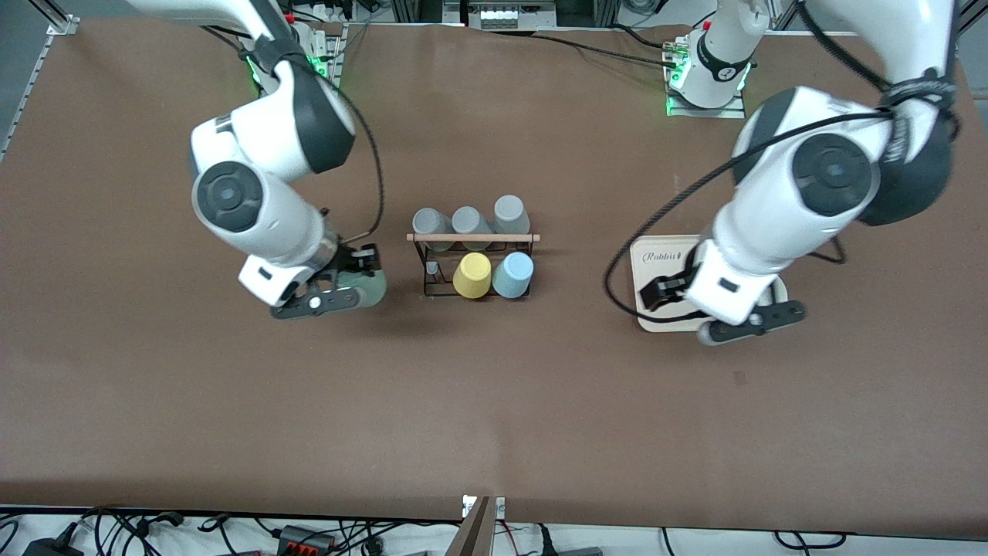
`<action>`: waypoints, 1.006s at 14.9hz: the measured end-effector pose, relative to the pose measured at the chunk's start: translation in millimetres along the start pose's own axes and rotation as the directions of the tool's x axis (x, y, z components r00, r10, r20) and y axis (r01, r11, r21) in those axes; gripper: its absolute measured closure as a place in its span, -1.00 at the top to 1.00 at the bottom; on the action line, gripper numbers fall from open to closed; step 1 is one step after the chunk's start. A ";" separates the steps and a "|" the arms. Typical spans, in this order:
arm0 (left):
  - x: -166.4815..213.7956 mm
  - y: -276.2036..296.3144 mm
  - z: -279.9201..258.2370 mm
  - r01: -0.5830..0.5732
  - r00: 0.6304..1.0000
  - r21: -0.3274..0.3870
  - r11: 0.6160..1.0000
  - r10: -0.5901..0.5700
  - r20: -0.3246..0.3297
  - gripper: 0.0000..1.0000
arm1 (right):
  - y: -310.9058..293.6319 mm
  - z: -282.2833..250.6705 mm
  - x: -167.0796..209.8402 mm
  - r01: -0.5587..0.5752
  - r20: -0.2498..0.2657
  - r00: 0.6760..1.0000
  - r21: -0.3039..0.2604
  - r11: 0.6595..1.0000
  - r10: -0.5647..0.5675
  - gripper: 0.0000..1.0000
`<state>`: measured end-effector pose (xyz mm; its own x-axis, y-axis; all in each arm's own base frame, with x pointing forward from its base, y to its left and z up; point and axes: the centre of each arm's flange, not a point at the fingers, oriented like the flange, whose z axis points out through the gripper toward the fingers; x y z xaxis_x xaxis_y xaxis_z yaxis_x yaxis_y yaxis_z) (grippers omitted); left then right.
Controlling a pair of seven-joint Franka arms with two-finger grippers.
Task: Hang scattered cups on rack with three cups
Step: 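Hang the teal cup with the right gripper while the left gripper withdraws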
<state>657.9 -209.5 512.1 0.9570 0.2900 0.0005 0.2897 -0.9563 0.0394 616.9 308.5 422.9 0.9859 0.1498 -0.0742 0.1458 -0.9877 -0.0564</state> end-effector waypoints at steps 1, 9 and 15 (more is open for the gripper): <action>2.8 -15.7 -11.9 0.010 1.000 0.009 1.000 -0.010 0.003 1.00 | -18.6 1.0 -1.9 -0.010 -0.004 1.000 0.001 1.000 0.010 0.29; -7.5 -54.0 -10.3 -0.007 0.998 0.065 0.998 0.003 0.062 1.00 | -84.8 30.9 0.5 -0.074 0.004 0.997 0.002 0.997 0.074 0.29; -34.0 -80.3 -2.8 -0.148 0.988 0.046 0.988 0.150 -0.024 1.00 | -96.6 56.2 -1.9 -0.061 0.037 0.997 -0.015 0.998 0.062 0.29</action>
<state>602.1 -142.4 511.7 0.9891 0.1445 0.0299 0.1447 -0.9894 -0.0075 596.3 406.2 372.4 0.9894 0.0901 -0.1139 0.0864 -0.9956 -0.0368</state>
